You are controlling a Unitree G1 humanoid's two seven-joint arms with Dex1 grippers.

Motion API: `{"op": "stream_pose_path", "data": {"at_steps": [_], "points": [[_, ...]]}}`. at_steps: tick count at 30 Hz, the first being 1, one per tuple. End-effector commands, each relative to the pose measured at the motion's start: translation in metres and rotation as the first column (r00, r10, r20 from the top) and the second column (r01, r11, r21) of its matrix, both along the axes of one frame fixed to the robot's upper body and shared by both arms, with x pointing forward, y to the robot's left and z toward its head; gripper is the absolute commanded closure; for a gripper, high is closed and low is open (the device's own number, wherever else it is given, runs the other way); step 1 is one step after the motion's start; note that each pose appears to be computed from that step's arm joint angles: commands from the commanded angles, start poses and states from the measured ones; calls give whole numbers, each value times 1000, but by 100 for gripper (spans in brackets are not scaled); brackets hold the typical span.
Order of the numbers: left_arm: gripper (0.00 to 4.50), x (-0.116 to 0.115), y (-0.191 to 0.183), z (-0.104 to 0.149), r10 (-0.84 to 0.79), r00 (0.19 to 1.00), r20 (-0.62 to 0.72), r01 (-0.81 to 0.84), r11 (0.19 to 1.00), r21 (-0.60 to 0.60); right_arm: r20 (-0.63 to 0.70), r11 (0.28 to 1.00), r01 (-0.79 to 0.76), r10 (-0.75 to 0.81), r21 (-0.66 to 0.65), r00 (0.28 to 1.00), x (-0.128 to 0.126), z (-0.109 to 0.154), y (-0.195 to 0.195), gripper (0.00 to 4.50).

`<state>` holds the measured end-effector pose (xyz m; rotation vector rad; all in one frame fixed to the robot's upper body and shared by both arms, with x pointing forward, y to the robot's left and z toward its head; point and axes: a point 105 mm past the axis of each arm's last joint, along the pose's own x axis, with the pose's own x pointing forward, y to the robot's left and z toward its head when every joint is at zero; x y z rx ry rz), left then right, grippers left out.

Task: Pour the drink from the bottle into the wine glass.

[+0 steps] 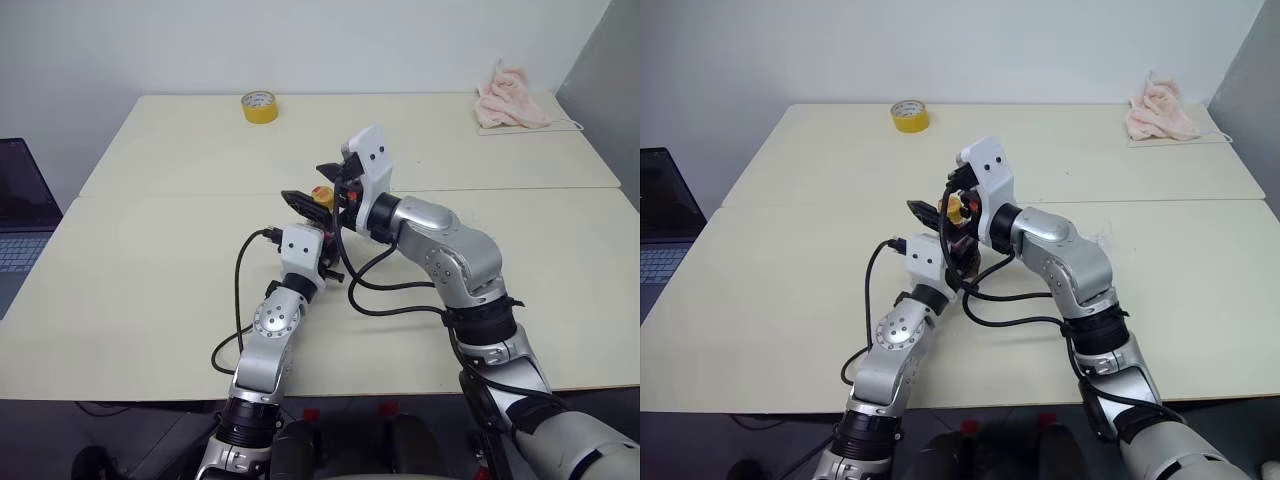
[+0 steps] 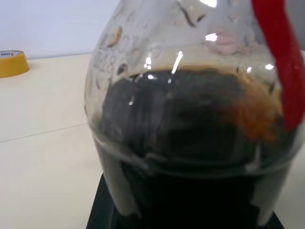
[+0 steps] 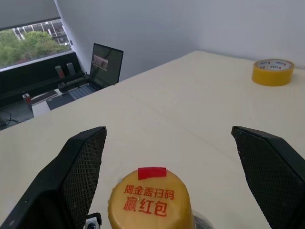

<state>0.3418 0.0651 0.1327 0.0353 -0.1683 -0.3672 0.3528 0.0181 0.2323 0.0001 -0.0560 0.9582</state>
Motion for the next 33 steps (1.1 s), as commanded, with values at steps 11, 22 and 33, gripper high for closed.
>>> {"op": "stream_pose_path", "data": {"at_steps": [11,22,33], "points": [[348,-2,0,20,5,996,85,-3,1000,-26,41,998,47,-49,49,998,8,19,-9,0],[350,-2,1,20,11,996,87,-8,1000,-26,25,994,99,-100,38,995,9,11,-29,0],[352,-1,1,19,8,996,86,-6,1000,-26,-7,990,142,-142,-12,990,1,-10,-54,0]]}}
